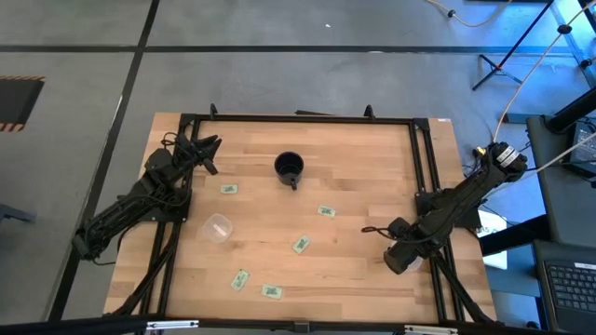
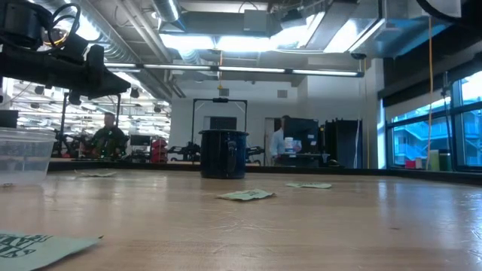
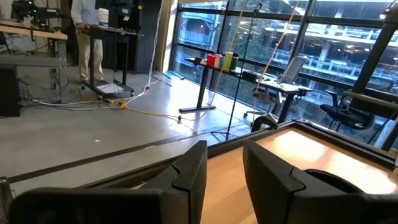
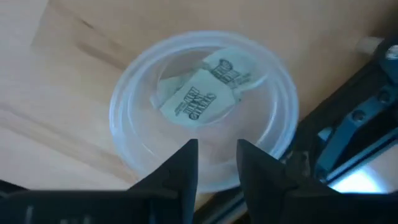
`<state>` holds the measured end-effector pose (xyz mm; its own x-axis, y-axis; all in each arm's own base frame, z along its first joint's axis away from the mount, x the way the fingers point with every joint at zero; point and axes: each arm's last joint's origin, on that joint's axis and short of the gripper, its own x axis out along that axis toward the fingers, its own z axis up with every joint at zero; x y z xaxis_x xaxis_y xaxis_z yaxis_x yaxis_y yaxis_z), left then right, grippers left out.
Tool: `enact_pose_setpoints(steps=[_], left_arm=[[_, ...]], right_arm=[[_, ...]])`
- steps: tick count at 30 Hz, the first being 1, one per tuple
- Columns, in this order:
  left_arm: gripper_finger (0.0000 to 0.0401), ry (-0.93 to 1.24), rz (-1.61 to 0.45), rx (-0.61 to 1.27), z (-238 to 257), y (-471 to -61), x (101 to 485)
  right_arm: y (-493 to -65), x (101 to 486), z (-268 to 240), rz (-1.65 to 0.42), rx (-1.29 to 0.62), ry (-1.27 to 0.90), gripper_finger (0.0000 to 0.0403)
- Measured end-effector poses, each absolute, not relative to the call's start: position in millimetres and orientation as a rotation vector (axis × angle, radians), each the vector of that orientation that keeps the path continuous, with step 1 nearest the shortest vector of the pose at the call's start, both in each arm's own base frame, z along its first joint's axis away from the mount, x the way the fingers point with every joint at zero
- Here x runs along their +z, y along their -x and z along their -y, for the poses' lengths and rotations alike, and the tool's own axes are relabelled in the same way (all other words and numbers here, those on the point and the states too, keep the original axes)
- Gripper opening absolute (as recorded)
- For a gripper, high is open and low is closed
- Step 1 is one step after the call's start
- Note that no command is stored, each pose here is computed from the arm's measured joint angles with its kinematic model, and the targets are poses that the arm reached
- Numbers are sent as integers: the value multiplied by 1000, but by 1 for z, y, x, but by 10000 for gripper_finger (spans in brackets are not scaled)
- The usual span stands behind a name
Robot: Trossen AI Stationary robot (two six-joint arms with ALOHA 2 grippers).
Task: Pick and place Stevia / Truvia into bins
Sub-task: Put the stevia packet into the right transparent container
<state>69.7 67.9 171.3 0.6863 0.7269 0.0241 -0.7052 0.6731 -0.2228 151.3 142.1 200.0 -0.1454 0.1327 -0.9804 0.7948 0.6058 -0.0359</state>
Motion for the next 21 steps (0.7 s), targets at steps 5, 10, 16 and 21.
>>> enact_pose_setpoints(steps=[5, 10, 16, 21], left_arm=[[100, 202, 115, 808, -68, -70, 171], [100, 202, 114, 808, -68, -70, 171], [100, 202, 115, 808, -68, -70, 171], [100, 202, 116, 808, -68, -70, 171]], right_arm=[[-159, 226, -133, -1449, -688, -785, 115], [-172, 246, -125, -1202, -596, -634, 115], [-192, 250, -106, -1023, -632, -566, 115], [-216, 250, -84, -944, -652, -624, 115]])
